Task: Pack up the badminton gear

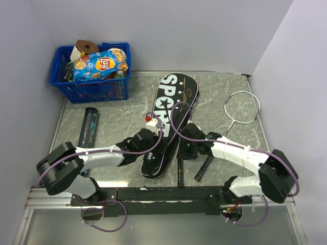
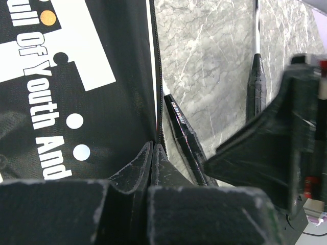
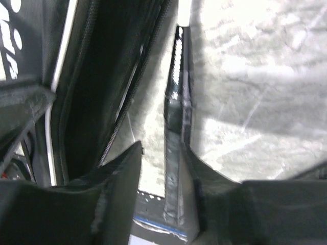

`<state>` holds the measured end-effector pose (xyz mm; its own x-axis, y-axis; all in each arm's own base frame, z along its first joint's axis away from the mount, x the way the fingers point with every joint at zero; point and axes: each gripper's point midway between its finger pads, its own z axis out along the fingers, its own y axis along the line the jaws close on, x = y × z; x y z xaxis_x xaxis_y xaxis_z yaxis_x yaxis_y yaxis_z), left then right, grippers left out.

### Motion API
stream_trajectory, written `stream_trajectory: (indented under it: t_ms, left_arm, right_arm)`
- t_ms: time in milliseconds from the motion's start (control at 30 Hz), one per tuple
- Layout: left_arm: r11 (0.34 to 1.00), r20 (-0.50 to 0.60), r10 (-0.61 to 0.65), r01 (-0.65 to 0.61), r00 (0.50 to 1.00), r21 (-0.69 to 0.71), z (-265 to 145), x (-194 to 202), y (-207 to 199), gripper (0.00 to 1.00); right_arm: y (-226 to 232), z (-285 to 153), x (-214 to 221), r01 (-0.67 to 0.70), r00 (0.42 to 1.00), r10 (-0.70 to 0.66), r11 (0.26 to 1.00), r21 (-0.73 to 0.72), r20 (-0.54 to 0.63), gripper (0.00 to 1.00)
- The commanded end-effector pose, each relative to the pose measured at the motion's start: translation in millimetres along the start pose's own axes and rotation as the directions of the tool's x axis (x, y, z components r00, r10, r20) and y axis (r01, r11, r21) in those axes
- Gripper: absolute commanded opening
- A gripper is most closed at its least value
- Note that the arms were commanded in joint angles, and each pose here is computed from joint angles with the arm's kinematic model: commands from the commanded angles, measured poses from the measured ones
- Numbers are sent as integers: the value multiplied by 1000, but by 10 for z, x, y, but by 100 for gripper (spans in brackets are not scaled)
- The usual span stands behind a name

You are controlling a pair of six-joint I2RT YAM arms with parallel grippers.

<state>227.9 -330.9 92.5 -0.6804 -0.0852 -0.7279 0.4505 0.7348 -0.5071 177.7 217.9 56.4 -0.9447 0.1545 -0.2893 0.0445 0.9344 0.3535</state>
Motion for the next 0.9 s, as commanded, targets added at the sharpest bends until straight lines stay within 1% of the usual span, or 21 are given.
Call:
stream_trajectory:
  t_ms: [0, 100, 400, 567, 667, 700, 733, 800, 867]
  left_arm:
    - [997, 55, -5, 1, 998, 71, -26, -195, -223, 1]
    - [997, 55, -6, 2, 998, 79, -30, -196, -237, 1]
    - [997, 57, -10, 5, 998, 79, -92, -183, -219, 1]
    - [997, 65, -14, 8, 998, 80, -127, -192, -214, 1]
    - [997, 61, -15, 10, 998, 77, -128, -171, -199, 1]
    - [997, 60, -16, 11, 998, 77, -132, -163, -193, 1]
    - [997, 58, -17, 13, 998, 77, -133, -146, -184, 1]
    - [997, 51, -21, 17, 998, 80, -137, -117, -178, 1]
    - [996, 41, -29, 25, 999, 83, -134, -64, -163, 1]
  right_arm:
    - [-106, -70, 169, -3, 1000, 3, 1000, 7, -12, 48]
    - [-140, -33, 278, -11, 999, 11, 1000, 14, -31, 50]
    - [-105, 151, 444, -26, 997, 26, 1000, 7, -77, 50]
    - [-59, 282, 540, -33, 992, 32, 999, 0, -122, 50]
    - [-50, 314, 559, -44, 991, 43, 999, -6, -123, 33]
    - [-49, 315, 545, -50, 992, 49, 999, -6, -117, 20]
    - [-58, 309, 541, -49, 992, 49, 999, 1, -116, 14]
    - [-51, 279, 505, -44, 994, 44, 999, 1, -100, 3]
    - [-10, 218, 451, -43, 995, 42, 999, -5, -87, 0]
